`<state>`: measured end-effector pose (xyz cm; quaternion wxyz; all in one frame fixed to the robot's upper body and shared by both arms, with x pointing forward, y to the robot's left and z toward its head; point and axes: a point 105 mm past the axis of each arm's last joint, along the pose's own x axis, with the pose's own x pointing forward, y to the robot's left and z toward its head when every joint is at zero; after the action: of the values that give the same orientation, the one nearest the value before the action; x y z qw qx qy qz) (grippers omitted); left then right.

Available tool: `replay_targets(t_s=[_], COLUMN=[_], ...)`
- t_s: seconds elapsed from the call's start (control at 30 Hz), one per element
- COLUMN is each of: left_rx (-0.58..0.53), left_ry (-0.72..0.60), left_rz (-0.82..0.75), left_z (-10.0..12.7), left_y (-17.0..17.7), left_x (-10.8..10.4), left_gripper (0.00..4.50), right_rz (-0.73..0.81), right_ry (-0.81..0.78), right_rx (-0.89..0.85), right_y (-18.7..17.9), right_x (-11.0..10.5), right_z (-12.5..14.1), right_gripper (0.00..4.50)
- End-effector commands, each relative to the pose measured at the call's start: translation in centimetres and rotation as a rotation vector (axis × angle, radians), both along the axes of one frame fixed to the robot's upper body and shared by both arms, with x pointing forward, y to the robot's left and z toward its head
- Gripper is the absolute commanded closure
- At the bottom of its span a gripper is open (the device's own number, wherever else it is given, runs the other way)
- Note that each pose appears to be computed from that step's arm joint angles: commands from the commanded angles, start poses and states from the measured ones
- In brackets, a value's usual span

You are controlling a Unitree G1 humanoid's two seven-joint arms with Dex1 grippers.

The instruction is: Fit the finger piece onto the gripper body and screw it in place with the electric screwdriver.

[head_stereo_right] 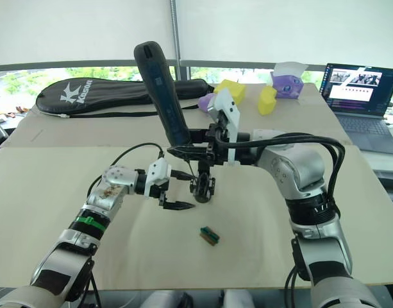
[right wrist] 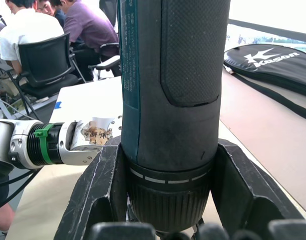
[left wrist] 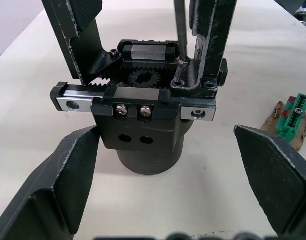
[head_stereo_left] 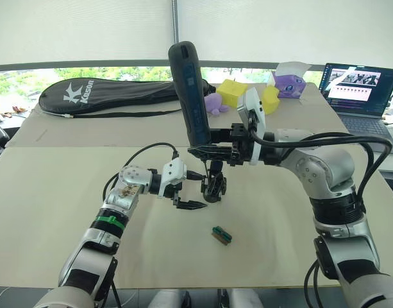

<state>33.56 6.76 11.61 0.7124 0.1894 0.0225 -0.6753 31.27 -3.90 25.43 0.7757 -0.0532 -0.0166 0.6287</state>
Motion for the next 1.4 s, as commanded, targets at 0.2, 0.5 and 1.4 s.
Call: replay_targets(t_s=[0.2,0.5,1.4], left_rx=[-0.015,-0.017,-0.011], left_ry=[-0.049,-0.054,-0.057], left_rz=[-0.011,-0.012,-0.004], left_z=[1.2,1.4,1.0], left_y=[-0.3,-0.4,-0.6], left_x=[0.2,0.3,0.7], left_gripper=[0.00,0.00,0.00], right_rz=[0.020,0.014,-0.002], right_ry=[-0.084,-0.089,-0.099], right_rx=[0.057,0.059,0.038], right_y=[-0.1,-0.1,-0.7], right_x=[-0.7,-0.6,-0.4], right_z=[2.2,2.1,1.0], right_gripper=[2.58,2.58,2.58])
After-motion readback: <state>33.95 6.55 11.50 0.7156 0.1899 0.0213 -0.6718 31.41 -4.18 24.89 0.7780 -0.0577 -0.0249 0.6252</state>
